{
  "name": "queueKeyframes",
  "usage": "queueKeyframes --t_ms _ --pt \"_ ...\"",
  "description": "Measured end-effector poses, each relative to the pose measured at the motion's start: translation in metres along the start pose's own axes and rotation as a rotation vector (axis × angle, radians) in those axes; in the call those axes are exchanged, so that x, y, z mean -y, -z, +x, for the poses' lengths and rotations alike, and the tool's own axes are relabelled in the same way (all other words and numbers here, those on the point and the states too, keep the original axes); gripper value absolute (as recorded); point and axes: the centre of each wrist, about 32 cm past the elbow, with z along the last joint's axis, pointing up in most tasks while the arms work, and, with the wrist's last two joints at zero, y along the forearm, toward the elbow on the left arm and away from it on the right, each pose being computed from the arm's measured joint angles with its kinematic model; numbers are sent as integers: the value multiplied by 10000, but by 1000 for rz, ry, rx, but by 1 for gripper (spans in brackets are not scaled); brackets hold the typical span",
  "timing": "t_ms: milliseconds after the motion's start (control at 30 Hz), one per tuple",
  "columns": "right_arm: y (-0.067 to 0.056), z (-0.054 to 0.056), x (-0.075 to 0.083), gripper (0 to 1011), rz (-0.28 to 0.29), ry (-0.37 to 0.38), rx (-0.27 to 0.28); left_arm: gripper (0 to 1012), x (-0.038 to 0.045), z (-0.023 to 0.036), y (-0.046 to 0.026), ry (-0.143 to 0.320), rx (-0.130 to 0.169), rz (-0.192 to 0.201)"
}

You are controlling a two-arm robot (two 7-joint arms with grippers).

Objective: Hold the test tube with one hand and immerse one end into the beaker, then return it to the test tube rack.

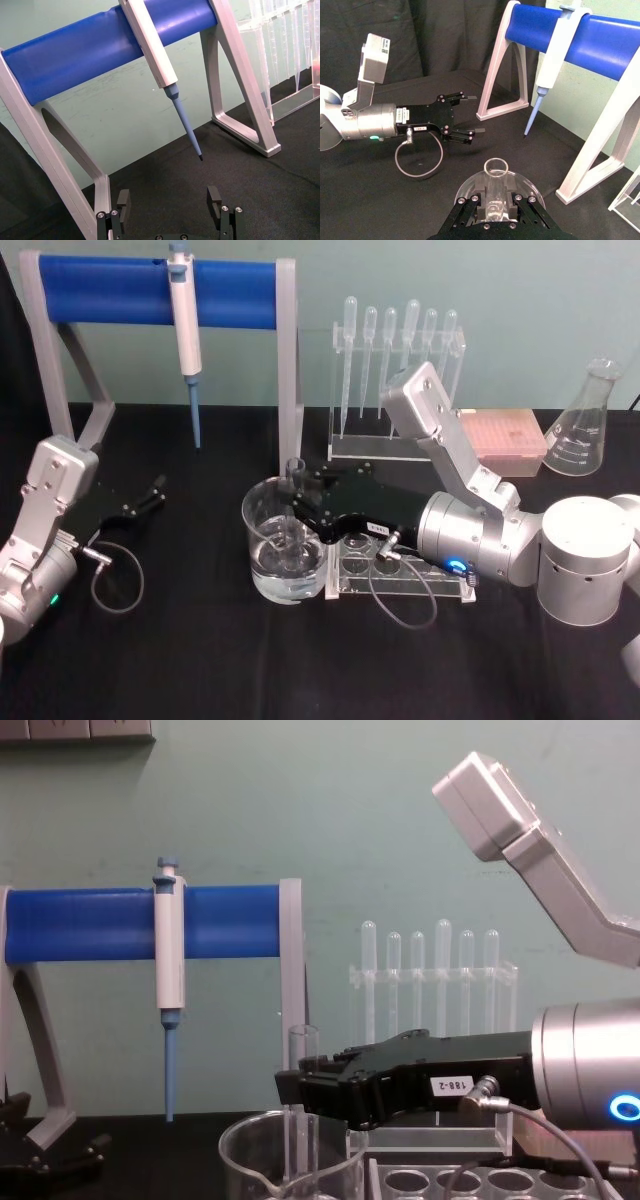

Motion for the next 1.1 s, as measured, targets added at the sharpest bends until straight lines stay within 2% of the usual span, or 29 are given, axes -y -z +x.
queueKeyframes --t_ms 300,667,867,1100 --pt "-2 2 2 224 1 0 1 1000 0 0 0 0 0 0" --pt "-139 16 76 224 42 -13 17 1000 0 0 0 0 0 0" --pt "-316 61 168 224 86 -12 36 1000 0 0 0 0 0 0" --pt "-581 113 385 224 149 -3 60 1000 0 0 0 0 0 0"
